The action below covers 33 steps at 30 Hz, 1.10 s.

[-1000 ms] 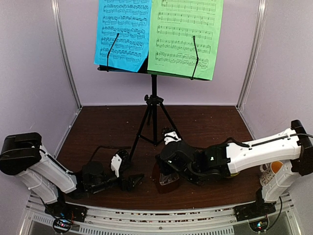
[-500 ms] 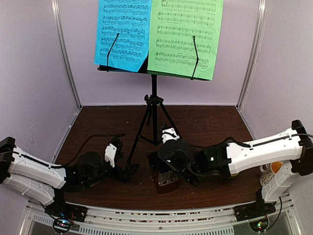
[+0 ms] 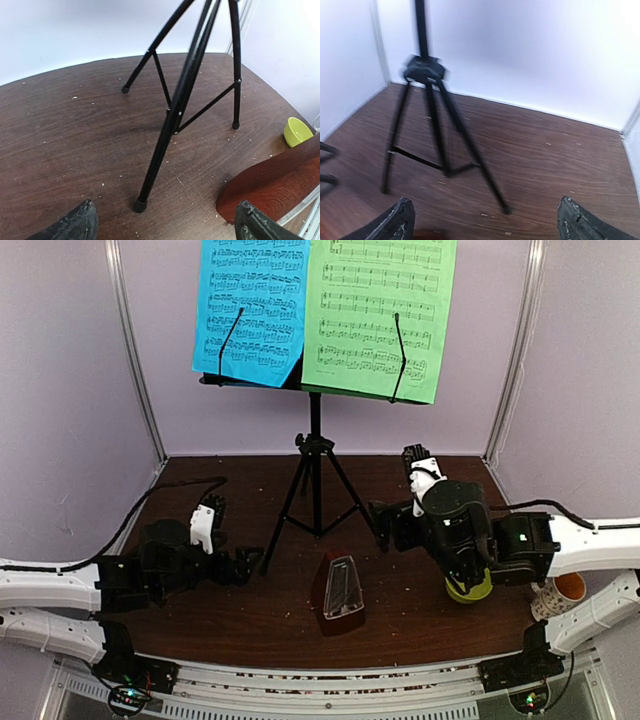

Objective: Set up the instrument practice props

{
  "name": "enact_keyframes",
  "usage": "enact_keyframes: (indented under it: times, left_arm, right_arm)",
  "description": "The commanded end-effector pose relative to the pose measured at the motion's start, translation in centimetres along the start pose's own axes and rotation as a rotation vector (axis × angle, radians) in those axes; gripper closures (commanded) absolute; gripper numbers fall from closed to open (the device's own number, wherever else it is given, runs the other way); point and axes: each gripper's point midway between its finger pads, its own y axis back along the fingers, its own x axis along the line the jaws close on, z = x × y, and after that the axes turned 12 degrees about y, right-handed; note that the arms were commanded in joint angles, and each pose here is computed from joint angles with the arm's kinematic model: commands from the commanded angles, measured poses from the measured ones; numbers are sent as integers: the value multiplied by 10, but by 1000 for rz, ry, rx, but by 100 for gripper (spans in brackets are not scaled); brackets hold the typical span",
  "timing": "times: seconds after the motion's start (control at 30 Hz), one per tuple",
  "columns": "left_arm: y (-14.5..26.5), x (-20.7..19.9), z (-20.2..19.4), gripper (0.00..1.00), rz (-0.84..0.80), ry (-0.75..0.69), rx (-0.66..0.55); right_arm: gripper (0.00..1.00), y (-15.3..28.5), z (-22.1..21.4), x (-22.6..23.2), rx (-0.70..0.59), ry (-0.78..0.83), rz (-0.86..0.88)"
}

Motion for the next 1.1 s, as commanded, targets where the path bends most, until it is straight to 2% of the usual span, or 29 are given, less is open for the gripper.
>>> enact_keyframes:
  times: [0.0, 0.1, 0.2, 0.33, 0.47, 0.53, 0.63, 0.8, 1.07]
  left_arm:
    - [11, 19, 6, 2, 78, 45, -27]
    - [13, 29, 2, 2, 125, 53, -26]
    - [5, 16, -12, 2, 73, -16, 70]
    - [-13, 3, -41, 2, 27, -59, 206]
    - [-24, -15, -58, 2, -69, -58, 265]
    - [-30, -18, -62, 2, -69, -57, 285]
    - [-40, -24, -70, 2, -78, -60, 329]
    - [-54, -40, -82, 2, -140, -32, 369]
    - [-60, -52, -75, 2, -185, -4, 339]
  right_arm:
    - [0, 0, -35, -34, 78, 34, 0]
    - [0, -3, -66, -43, 167, -65, 66]
    - [0, -1, -96, -33, 209, -70, 166]
    - [0, 5, -120, -6, 182, -126, 331]
    - [4, -5, -158, 19, 313, -75, 390]
    - [4, -9, -172, 33, 338, -74, 431]
    - [0, -12, -182, 53, 348, -62, 481]
    - [0, -15, -194, 73, 369, -26, 513]
    - [0, -9, -193, 122, 348, -55, 626]
